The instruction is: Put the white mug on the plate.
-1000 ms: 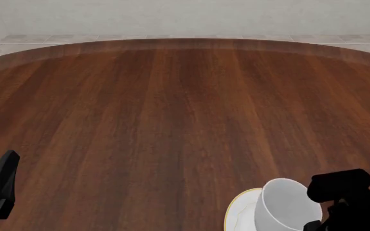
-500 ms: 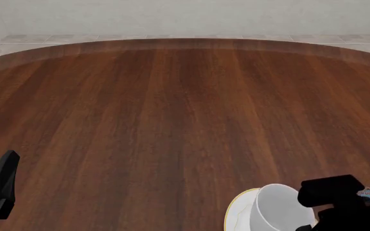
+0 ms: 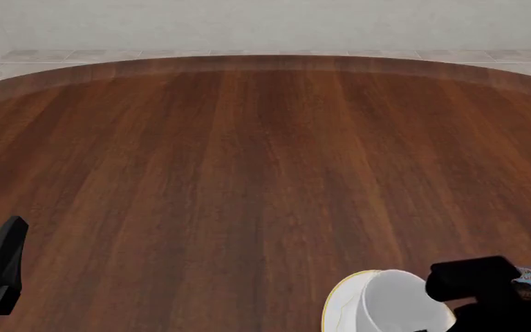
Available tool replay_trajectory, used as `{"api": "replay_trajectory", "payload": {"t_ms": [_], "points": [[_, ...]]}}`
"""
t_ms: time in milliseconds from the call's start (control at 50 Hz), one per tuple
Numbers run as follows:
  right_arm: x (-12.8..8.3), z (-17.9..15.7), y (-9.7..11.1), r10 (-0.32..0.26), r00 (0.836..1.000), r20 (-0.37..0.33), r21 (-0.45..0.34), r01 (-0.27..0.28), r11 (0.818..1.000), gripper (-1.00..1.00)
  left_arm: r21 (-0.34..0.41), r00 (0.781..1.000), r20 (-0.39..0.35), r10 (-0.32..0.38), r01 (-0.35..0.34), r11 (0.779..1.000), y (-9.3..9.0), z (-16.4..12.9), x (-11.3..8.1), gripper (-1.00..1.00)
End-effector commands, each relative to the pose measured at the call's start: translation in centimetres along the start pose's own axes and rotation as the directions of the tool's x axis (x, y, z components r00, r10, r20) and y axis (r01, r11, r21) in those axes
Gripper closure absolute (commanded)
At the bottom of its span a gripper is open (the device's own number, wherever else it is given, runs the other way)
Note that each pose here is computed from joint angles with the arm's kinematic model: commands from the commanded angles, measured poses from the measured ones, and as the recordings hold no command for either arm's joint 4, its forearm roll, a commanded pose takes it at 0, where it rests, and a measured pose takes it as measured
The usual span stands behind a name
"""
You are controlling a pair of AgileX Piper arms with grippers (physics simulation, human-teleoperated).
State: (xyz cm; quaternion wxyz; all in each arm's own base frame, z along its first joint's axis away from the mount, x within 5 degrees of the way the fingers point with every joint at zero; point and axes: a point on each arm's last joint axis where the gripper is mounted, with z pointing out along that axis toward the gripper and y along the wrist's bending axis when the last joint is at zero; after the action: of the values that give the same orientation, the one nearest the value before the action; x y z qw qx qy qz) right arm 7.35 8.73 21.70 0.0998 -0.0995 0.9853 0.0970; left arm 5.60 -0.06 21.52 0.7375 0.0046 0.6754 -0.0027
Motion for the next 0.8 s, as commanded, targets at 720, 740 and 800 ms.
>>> {"api": "replay_trajectory", "payload": {"t_ms": [720,740,800], "points": [[0.5,-3.0,-0.7,-0.010,1.000,0.022,-0.007,0.010,1.000,-1.00,-0.001,1.000,0.000,0.000,0.000,1.000,0.0,0.0,0.2,-1.00],[0.5,-3.1,-0.8,-0.010,1.000,0.024,-0.007,0.010,1.000,-1.00,0.000,1.000,0.000,0.001,-0.001,1.000,0.0,0.0,0.2,-1.00],[0.7,-3.5,-1.0,-0.011,0.999,0.031,-0.009,0.011,1.000,-1.00,0.000,1.000,0.000,0.001,-0.001,1.000,0.0,0.0,0.2,-1.00]]}}
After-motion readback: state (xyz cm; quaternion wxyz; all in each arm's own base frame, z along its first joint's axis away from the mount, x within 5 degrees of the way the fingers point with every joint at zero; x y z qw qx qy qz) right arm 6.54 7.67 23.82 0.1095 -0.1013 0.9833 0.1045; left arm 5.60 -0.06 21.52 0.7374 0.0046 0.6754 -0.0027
